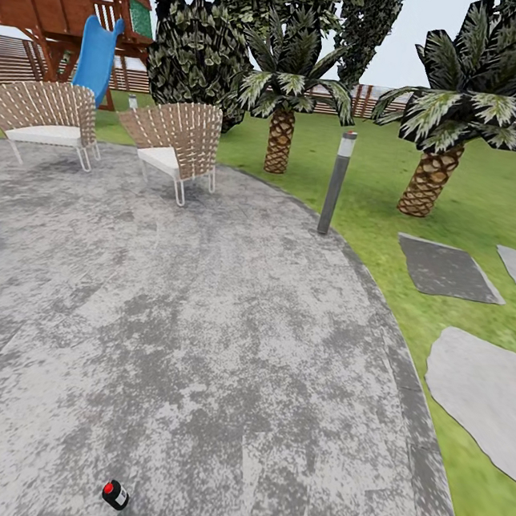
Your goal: In the garden, pick up the pesticide atomizer on the floor and spray pesticide onto both trees until each tree trunk is fully covered.
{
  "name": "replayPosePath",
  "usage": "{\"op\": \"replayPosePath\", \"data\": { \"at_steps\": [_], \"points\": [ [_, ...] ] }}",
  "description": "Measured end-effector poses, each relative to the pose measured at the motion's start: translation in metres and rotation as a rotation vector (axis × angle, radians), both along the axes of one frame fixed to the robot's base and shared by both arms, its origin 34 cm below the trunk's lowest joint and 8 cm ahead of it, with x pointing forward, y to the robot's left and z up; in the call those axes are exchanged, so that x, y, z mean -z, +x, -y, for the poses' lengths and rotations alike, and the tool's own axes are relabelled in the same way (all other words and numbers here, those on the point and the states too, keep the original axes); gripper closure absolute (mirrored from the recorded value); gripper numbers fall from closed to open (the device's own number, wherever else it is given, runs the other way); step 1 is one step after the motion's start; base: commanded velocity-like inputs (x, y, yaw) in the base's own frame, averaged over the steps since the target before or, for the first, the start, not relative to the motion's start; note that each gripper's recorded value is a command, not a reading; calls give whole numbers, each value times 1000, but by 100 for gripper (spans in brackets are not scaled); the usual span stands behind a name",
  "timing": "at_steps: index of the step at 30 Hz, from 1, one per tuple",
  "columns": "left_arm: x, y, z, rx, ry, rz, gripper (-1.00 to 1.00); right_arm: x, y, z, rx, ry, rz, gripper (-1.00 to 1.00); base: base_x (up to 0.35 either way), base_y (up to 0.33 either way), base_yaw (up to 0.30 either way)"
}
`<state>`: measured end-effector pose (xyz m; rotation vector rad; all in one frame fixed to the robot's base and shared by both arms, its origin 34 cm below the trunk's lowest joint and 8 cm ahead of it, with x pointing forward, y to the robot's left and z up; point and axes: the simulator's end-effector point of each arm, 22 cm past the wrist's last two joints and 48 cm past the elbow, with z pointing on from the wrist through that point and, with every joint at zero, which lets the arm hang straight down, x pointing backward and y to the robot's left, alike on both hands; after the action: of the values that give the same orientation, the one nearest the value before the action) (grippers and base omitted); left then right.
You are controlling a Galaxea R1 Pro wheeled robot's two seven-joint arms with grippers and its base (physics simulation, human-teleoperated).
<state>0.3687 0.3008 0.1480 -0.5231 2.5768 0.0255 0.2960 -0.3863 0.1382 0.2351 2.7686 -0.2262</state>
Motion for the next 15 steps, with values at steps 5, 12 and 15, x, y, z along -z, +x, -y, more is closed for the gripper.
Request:
{"op": "replayPosePath", "data": {
  "at_steps": [5,12,15],
  "points": [
    [-6,15,2,2,-3,35,-100,0,0,0,0,0,0,-100,0,0,0],
    [-19,44,14,56,-5,99,-100,0,0,0,0,0,0,-100,0,0,0],
    [-38,75,23,80,-10,177,-100,0,0,0,0,0,0,-100,0,0,0]
  ]
}}
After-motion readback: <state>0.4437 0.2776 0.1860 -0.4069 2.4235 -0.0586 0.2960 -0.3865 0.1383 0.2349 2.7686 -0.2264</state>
